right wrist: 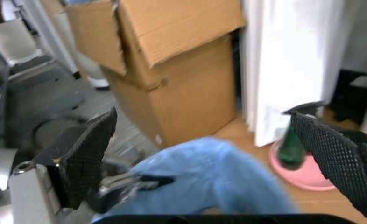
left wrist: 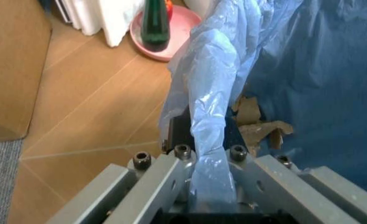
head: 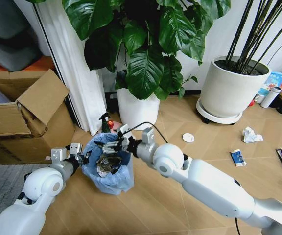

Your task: Pick up the trash bin and place the garbage on the floor into it.

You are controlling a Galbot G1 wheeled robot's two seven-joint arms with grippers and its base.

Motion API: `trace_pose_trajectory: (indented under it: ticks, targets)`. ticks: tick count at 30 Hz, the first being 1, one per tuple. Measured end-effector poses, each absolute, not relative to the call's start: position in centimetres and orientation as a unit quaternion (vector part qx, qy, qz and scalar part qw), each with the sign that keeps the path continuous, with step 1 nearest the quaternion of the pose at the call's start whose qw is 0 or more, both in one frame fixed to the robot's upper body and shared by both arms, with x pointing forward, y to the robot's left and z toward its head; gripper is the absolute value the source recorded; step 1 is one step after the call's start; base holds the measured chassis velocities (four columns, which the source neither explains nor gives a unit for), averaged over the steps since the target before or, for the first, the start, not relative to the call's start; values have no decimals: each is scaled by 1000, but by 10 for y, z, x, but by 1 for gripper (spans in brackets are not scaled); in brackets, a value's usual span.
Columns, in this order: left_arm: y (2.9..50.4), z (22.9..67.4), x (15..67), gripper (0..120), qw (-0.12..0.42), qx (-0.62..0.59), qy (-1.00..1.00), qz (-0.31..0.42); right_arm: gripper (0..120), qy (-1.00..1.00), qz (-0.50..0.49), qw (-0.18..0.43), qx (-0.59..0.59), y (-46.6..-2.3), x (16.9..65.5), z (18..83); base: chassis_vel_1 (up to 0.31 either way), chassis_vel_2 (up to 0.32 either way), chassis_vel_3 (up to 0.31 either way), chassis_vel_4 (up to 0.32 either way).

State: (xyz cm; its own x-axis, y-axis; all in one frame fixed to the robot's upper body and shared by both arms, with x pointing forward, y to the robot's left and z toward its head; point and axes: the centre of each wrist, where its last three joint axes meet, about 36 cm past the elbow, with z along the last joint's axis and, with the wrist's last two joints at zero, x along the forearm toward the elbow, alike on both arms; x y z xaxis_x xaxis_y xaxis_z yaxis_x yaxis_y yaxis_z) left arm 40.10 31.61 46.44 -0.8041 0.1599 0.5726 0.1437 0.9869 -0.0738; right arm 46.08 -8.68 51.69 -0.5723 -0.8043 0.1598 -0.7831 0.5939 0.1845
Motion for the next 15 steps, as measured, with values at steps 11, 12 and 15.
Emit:
trace_pose_trajectory:
  ticks: [11,12,15]
  targets:
    - [321,468,399,0,299,-78,-951,13,100,-942,-33,158,295,-163,509,485,0,0,0,0]
    - [321,469,399,0,298,-80,-951,13,100,-945,-30,174,274,-176,512,474,0,0,0,0]
    - [320,470,398,0,296,-81,-952,12,100,-948,-24,202,246,-198,514,449,0,0,0,0]
